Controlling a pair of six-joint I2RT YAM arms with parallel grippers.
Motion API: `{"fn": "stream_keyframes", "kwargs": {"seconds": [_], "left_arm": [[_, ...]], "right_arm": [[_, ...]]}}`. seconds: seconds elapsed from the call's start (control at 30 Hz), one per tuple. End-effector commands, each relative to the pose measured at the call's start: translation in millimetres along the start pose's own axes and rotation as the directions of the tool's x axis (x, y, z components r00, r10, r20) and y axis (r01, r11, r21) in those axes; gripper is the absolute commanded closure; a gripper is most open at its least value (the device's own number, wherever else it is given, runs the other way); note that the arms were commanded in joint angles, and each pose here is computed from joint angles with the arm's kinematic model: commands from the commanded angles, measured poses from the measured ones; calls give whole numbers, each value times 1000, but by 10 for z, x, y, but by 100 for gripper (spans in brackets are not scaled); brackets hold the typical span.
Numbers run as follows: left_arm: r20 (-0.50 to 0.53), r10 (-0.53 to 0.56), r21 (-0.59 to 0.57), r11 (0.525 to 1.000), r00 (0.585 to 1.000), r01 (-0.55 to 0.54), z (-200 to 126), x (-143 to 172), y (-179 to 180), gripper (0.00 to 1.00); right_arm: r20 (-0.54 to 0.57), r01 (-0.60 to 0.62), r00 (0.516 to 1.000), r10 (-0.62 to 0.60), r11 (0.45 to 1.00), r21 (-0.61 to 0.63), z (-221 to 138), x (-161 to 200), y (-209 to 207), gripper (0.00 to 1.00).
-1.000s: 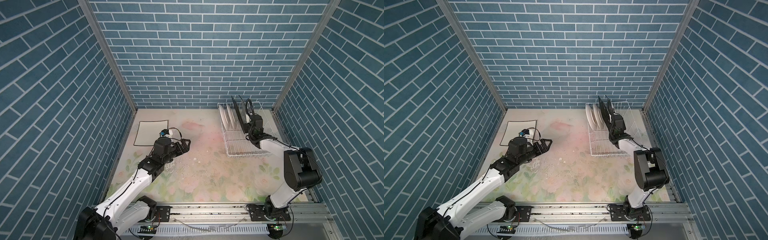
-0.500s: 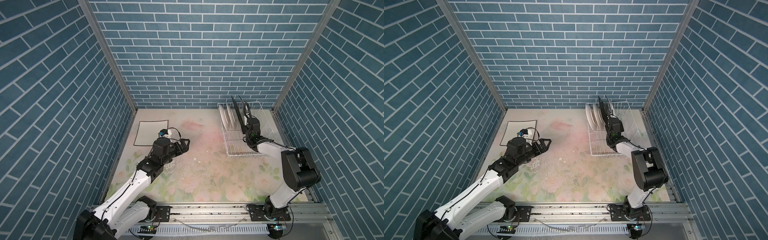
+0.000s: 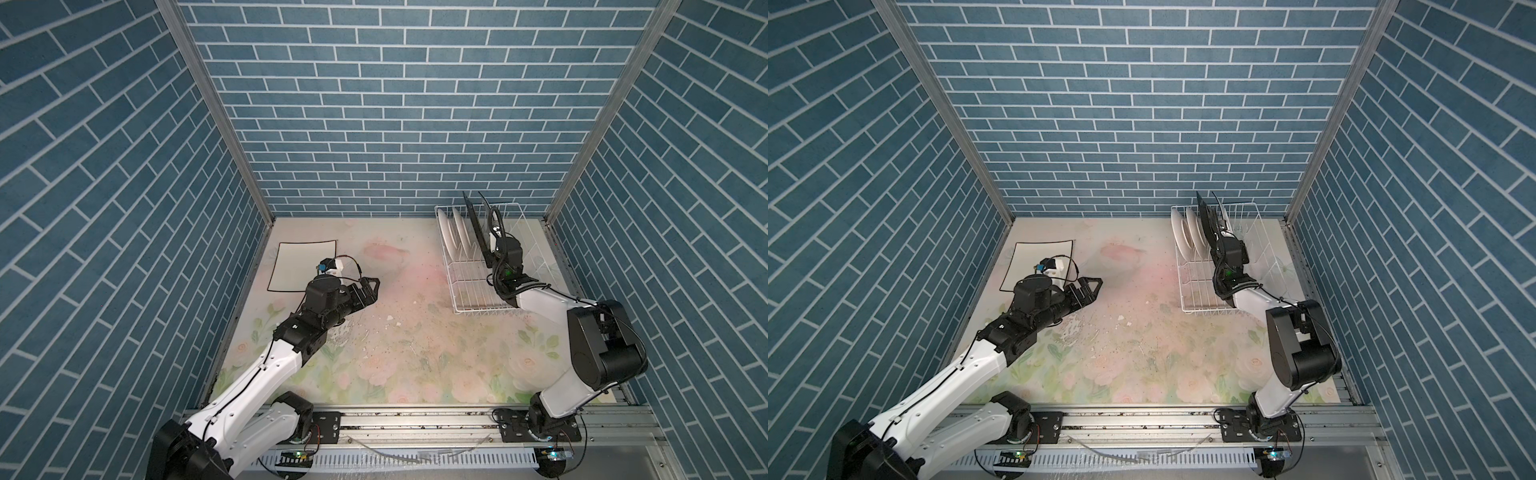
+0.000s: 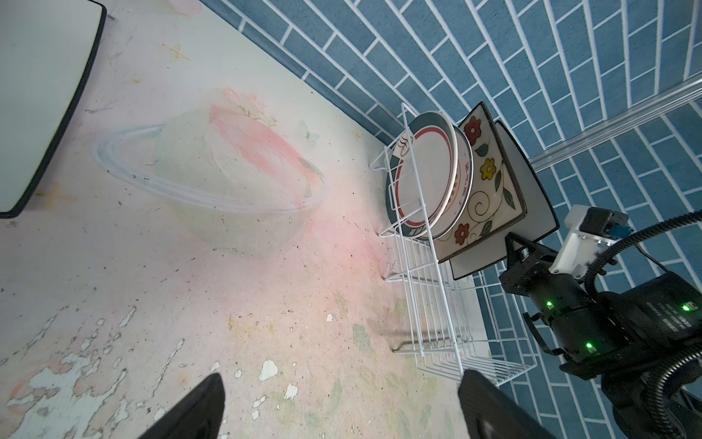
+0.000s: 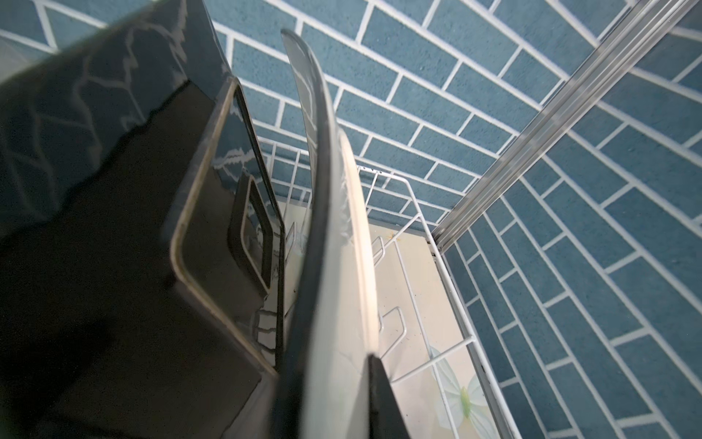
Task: Unload the plates from the dish rack
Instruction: Pick up the plate from the dish rack.
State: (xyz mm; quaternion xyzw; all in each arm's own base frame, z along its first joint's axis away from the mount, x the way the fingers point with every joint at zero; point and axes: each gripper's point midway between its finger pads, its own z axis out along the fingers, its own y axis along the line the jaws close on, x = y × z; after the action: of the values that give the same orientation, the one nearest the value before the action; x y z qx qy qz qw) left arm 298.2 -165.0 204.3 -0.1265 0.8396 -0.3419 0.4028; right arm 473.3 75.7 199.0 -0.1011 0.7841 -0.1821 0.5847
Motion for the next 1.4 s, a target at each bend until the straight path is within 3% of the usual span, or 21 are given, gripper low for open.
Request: {"fn": "stream_keyframes", "kwargs": {"seconds": [0.0, 1.37], "left_arm": [[0, 9, 8, 1000, 1000, -9, -19, -4, -38, 2], [-3, 14, 23, 1000, 1000, -14, 34, 18, -82, 2]], "right_arm": [[232, -96, 969, 91, 995, 9, -277, -729, -210, 100], [413, -52, 910, 38, 998, 23, -1147, -1655, -733, 100]]}}
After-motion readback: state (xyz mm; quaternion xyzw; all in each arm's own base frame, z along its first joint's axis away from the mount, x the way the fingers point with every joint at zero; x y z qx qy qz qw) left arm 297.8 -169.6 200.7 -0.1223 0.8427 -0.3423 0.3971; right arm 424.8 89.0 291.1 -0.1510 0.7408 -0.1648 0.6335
